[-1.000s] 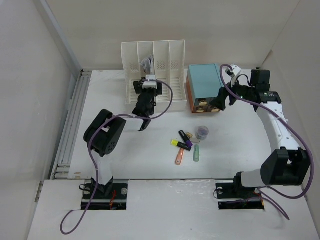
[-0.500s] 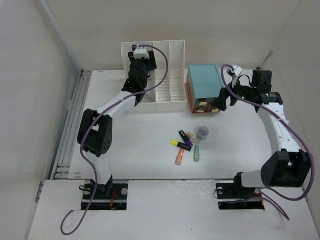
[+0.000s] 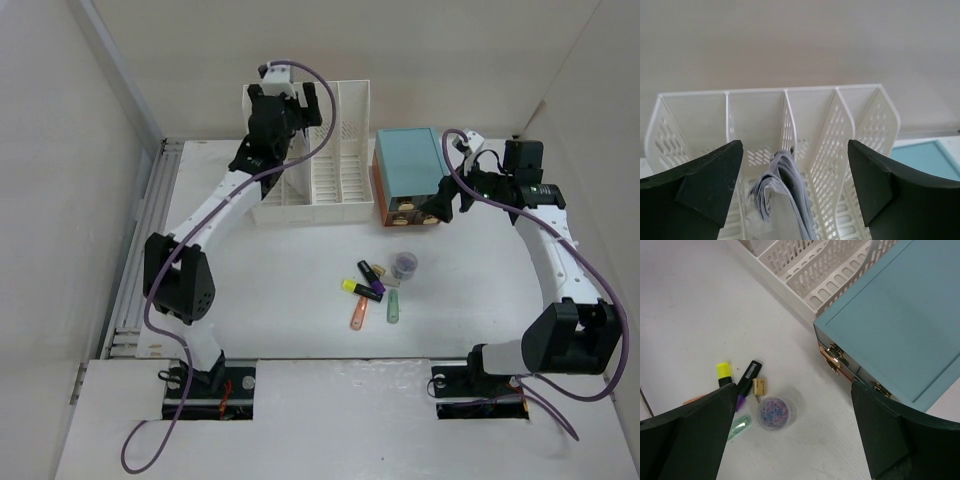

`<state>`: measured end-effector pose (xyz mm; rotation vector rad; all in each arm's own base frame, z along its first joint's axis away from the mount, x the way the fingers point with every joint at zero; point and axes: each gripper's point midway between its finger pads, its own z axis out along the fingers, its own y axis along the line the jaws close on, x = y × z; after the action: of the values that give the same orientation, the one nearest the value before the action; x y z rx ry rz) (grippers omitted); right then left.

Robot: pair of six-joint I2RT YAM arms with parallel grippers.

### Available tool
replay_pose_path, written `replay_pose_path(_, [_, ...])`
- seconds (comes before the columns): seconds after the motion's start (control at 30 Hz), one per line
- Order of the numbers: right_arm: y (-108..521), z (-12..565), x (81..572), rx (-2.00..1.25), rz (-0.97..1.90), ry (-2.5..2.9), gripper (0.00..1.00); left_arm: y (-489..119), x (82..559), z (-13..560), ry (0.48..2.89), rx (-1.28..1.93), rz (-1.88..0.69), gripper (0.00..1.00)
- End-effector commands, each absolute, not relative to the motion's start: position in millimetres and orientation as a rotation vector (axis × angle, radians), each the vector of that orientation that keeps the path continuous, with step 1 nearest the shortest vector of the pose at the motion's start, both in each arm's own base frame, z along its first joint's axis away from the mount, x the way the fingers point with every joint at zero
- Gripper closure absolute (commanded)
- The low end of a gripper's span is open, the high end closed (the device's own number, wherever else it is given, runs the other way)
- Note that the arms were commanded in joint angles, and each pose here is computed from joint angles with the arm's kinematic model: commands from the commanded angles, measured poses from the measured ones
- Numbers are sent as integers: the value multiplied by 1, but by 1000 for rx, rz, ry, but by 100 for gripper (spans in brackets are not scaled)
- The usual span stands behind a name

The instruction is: Organize the desk

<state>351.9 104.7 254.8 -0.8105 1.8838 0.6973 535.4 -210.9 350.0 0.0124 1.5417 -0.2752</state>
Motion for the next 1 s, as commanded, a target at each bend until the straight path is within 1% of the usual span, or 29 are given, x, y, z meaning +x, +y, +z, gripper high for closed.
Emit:
replay_pose_path(0.0, [107,282,350,-855,676,1790,0,-195,496,468,1360,-31,-353,16])
replay_pose_path(0.03, [107,282,350,-855,676,1790,0,-194,493,477,1355,-32,-354,18])
replay_pose_path(0.07, [107,282,350,-855,676,1790,0,-195,482,501,1344,-21,-393,20])
replay_pose_path(0.1, [104,281,352,-848,658,1800,0,-197,476,511,1345,-13,-418,38])
replay_pose_path(0.13, [101,275,356,-836,642,1824,0,-201,470,519,1355,-16,-467,59])
replay_pose_path(0.17, [98,276,359,-816,613,1838,0,-203,463,525,1369,-16,-505,82])
replay_pose_path(0.2, [93,271,363,-801,587,1863,0,-209,452,528,1419,13,-556,100])
replay_pose_path(0.27, [78,271,378,-754,461,1883,0,-219,436,519,1492,24,-654,100])
replay_pose_path(0.3, [74,270,377,-744,428,1883,0,-229,419,496,1575,36,-748,100])
replay_pose_path(0.33, [66,270,380,-711,372,1891,11,-234,409,482,1609,49,-796,100])
replay_pose_path(0.37, [62,278,385,-686,325,1856,30,-236,399,469,1636,59,-833,100])
replay_pose_path(0.4, [58,268,383,-630,314,1880,55,-241,388,461,1632,75,-870,95])
replay_pose_path(0.43, [52,280,379,-580,263,1845,88,-238,368,429,1682,91,-878,84])
replay_pose_path(0.47, [39,282,381,-518,176,1840,100,-232,361,415,1692,96,-856,72])
replay_pose_path(0.5, [34,288,381,-503,134,1804,100,-229,353,400,1712,106,-826,57])
replay_pose_path(0.53, [31,285,372,-490,112,1799,100,-216,344,378,1746,86,-767,30])
replay_pose_path(0.57, [36,283,368,-504,127,1796,50,-213,338,367,1762,95,-750,24])
replay_pose_path(0.6, [42,276,361,-543,157,1805,4,-210,333,355,1778,107,-735,20])
replay_pose_path(0.63, [47,268,355,-545,195,1822,0,-210,326,345,1784,133,-746,14])
replay_pose_path(0.67, [51,266,351,-546,231,1832,0,-213,313,329,1798,171,-786,10])
replay_pose_path(0.73, [61,250,344,-536,327,1888,0,-223,298,314,1805,234,-852,7])
replay_pose_path(0.77, [64,236,344,-472,395,1944,5,-230,290,302,1804,280,-902,7])
replay_pose_path(0.8, [66,227,344,-435,425,1978,23,-235,286,295,1806,303,-924,7])
replay_pose_path(0.83, [67,225,349,-408,437,1964,23,-237,285,290,1802,314,-936,7])
replay_pose_path(0.87, [69,211,348,-351,478,1996,25,-240,284,291,1780,330,-954,7])
replay_pose_path(0.9, [69,203,351,-330,493,2010,28,-244,279,288,1784,349,-993,8])
replay_pose_path(0.93, [68,198,355,-308,495,2018,33,-245,276,284,1794,363,-1008,10])
replay_pose_path(0.97, [68,197,361,-289,505,2013,35,-248,276,285,1785,376,-1021,10])
